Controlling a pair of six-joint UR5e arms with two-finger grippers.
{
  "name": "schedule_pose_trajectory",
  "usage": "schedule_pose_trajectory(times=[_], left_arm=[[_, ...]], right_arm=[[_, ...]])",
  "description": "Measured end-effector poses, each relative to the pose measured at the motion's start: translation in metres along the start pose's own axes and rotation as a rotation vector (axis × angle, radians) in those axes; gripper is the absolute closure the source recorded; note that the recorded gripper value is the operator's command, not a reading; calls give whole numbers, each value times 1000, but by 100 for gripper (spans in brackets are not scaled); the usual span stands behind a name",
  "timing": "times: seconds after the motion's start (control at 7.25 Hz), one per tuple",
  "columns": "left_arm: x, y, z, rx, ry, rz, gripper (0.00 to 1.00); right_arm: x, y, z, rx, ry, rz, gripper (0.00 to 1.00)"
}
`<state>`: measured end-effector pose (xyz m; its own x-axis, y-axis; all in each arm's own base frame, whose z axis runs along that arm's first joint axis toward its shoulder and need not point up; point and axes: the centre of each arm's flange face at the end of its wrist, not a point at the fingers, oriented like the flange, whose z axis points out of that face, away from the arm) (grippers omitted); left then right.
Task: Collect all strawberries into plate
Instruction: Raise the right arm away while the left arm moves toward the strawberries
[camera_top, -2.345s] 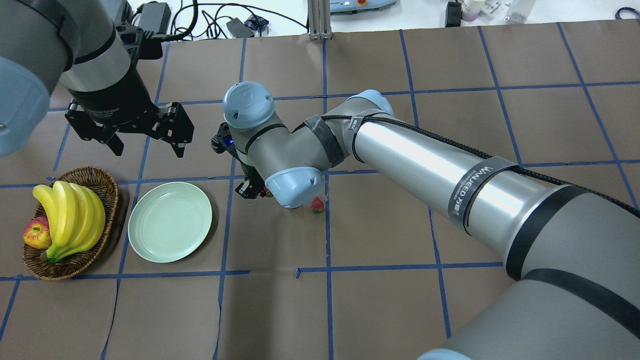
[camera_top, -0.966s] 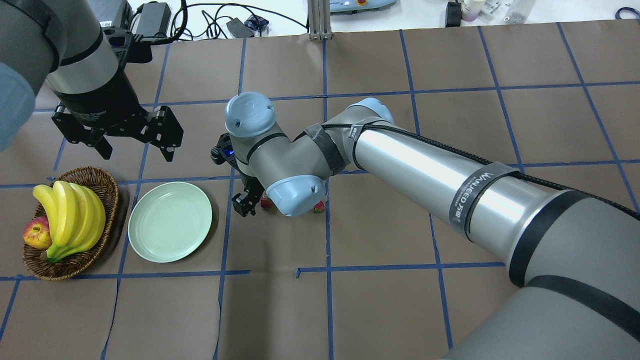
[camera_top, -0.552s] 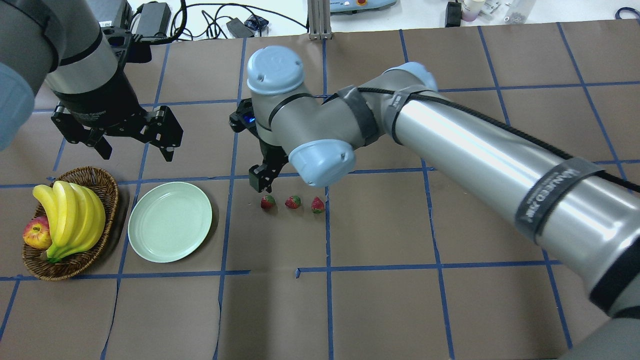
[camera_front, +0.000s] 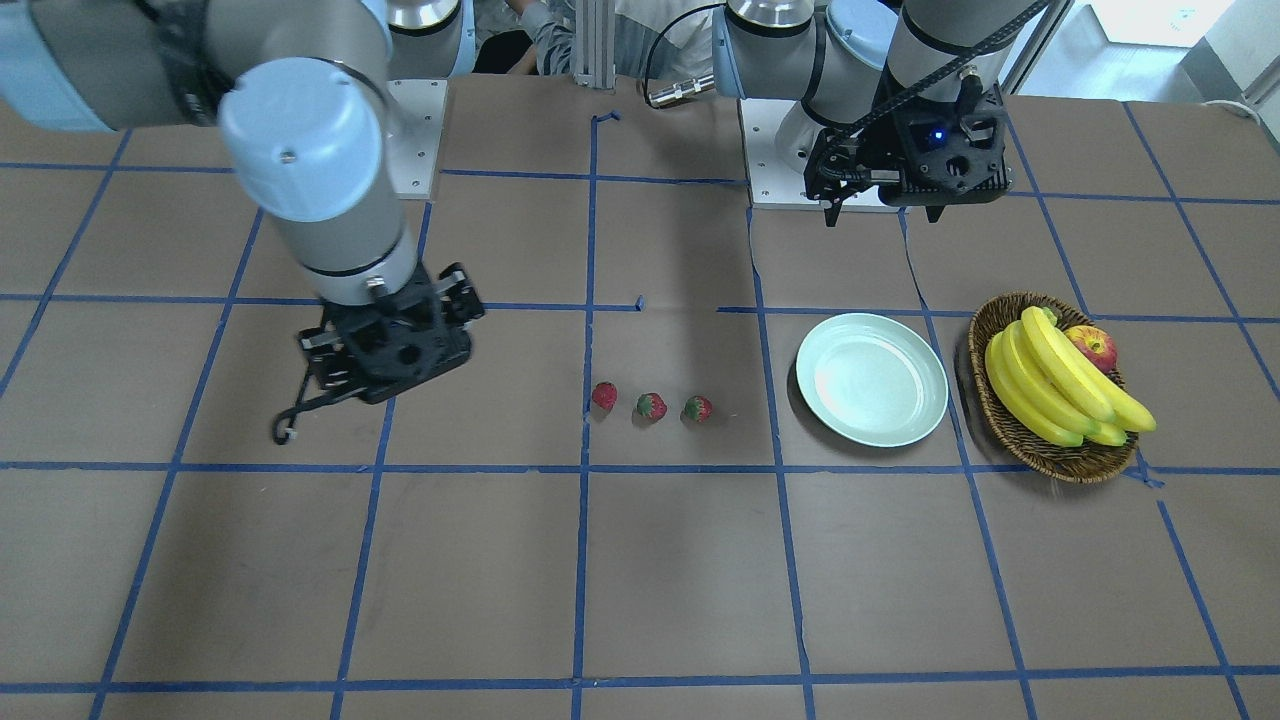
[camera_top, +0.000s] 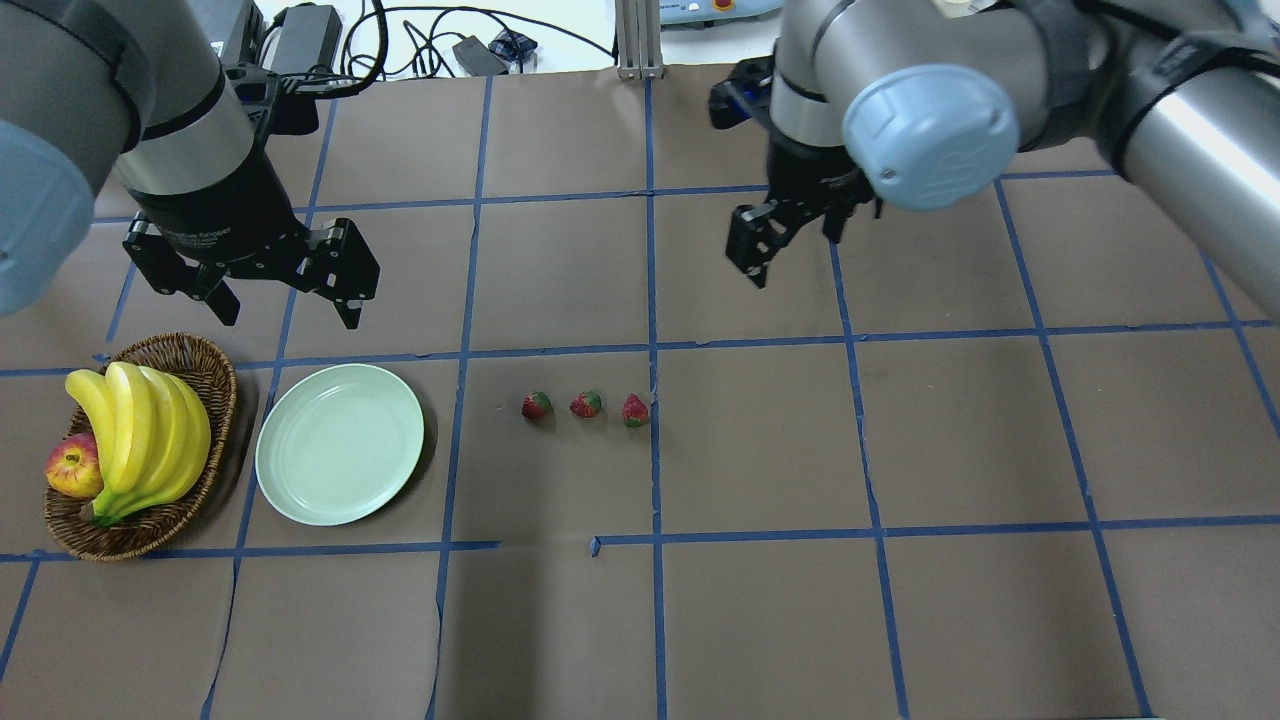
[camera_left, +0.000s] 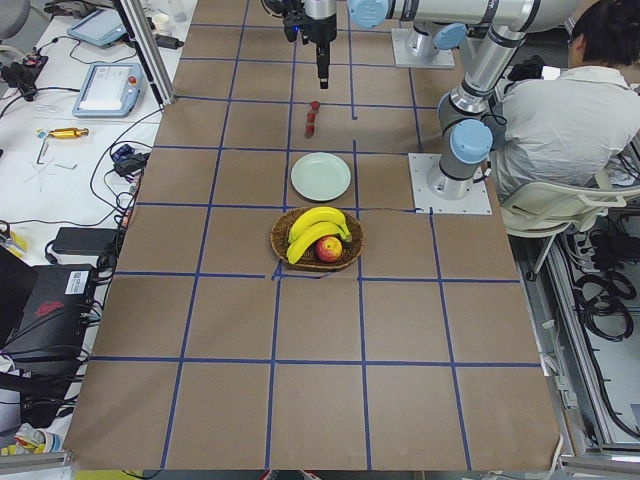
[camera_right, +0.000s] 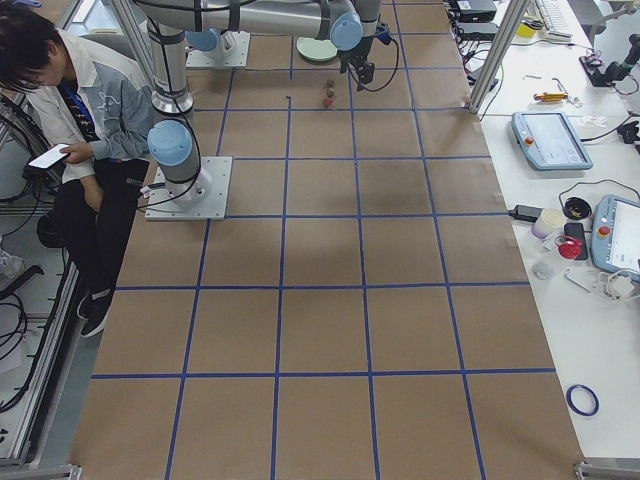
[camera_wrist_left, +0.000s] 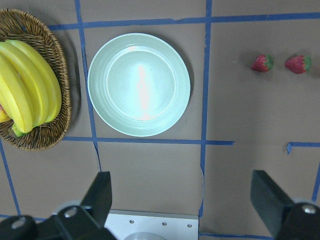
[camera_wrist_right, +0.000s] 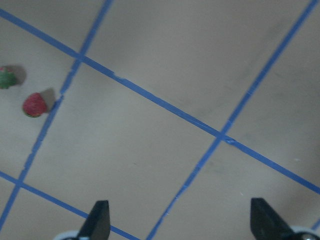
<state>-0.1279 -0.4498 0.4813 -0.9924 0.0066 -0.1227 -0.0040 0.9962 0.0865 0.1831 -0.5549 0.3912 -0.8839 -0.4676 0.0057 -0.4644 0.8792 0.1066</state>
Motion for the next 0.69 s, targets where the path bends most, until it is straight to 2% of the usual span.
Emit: schedule_pose_trajectory(times=[0.28, 0.41, 0.69], left_arm=[[6, -5, 10, -11, -1, 2, 0], [9, -7, 17, -14, -1, 4, 0], [16, -18, 42, 0, 7, -5, 0]], right_arm=[[65, 32, -6, -60, 3, 118, 0], [71, 45, -19, -61, 4, 162, 0], [60, 70, -57, -23, 1, 304, 0]])
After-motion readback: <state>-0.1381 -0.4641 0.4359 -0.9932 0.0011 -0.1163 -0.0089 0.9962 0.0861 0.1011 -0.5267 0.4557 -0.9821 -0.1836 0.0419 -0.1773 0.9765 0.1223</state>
